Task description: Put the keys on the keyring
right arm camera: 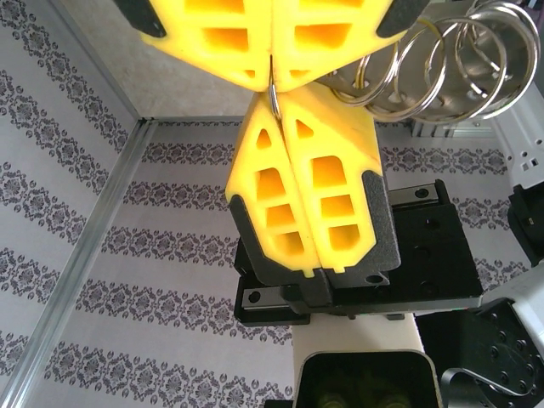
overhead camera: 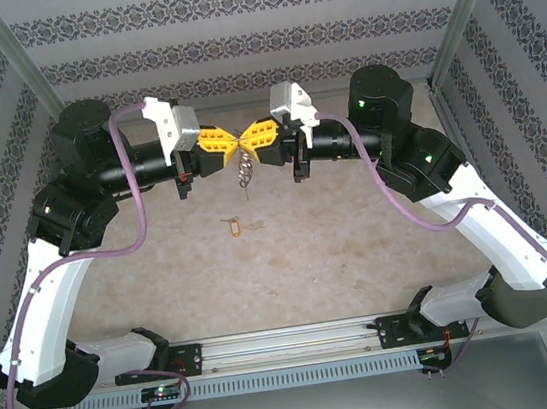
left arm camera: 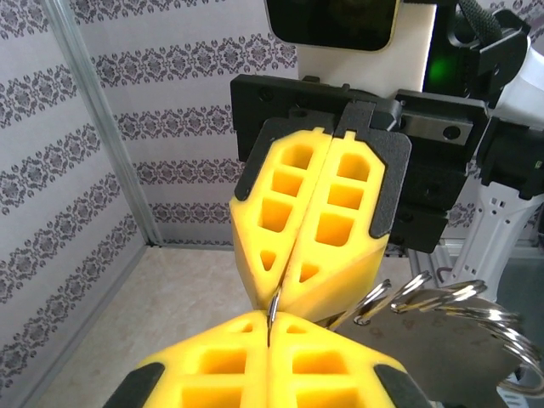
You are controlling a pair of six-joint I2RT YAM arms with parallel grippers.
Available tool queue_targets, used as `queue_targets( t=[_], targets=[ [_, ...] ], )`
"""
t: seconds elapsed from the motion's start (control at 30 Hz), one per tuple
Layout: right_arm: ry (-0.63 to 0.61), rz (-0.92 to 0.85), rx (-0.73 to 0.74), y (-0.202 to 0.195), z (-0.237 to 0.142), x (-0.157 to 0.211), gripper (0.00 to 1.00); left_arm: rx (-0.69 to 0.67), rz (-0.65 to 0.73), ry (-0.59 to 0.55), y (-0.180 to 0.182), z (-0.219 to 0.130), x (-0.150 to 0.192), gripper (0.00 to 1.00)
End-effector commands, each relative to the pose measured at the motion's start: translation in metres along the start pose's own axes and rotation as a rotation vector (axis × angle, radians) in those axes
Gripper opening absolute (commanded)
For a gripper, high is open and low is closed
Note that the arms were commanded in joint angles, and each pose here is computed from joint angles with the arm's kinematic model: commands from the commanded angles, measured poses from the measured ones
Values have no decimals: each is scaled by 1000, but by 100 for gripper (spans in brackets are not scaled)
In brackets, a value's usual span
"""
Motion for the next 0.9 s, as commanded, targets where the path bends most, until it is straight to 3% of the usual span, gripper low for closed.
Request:
queue_targets(
  t=[0.0, 0.17, 0.3, 0.47, 0.5, 0.57, 0.67, 0.87],
  targets=[
    [-38, -29, -35, 5, 0, -7, 0, -12, 38, -36, 3, -1, -9, 2],
    [-85, -1, -39, 0, -4, -12, 0, -21, 38, -34, 4, -1, -8, 9],
    [-87, 11, -45, 0, -4, -11, 0, -21, 42, -39, 4, -2, -10, 1],
    [-84, 8, -28, -1, -5, -11, 0, -28, 55, -40, 4, -3, -11, 0],
    [-80, 6, -17, -2, -5, -10, 2, -30, 57, -39, 4, -3, -11, 0],
    [-71, 2, 15, -4, -5, -8, 26, -38, 62, -37, 3, -5, -11, 0],
    [-90, 13, 61, -7, -9, -6, 42, -47, 63, -30, 3, -5, -9, 0],
    [-81, 68, 161, -17, -15, 2, 54, -53, 54, -20, -1, -7, -2, 0]
  ],
)
Point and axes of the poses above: each hand's point on the last joint's axis, 136 mm out from that joint toward the fingers, its own z axis out along the fingers, its own y axis along the line the jaws close on, x = y × z, the point moved 5 cm from there along -z, back along the fingers, and after that the axes turned 9 degrees about z, right-handed, at the moved point
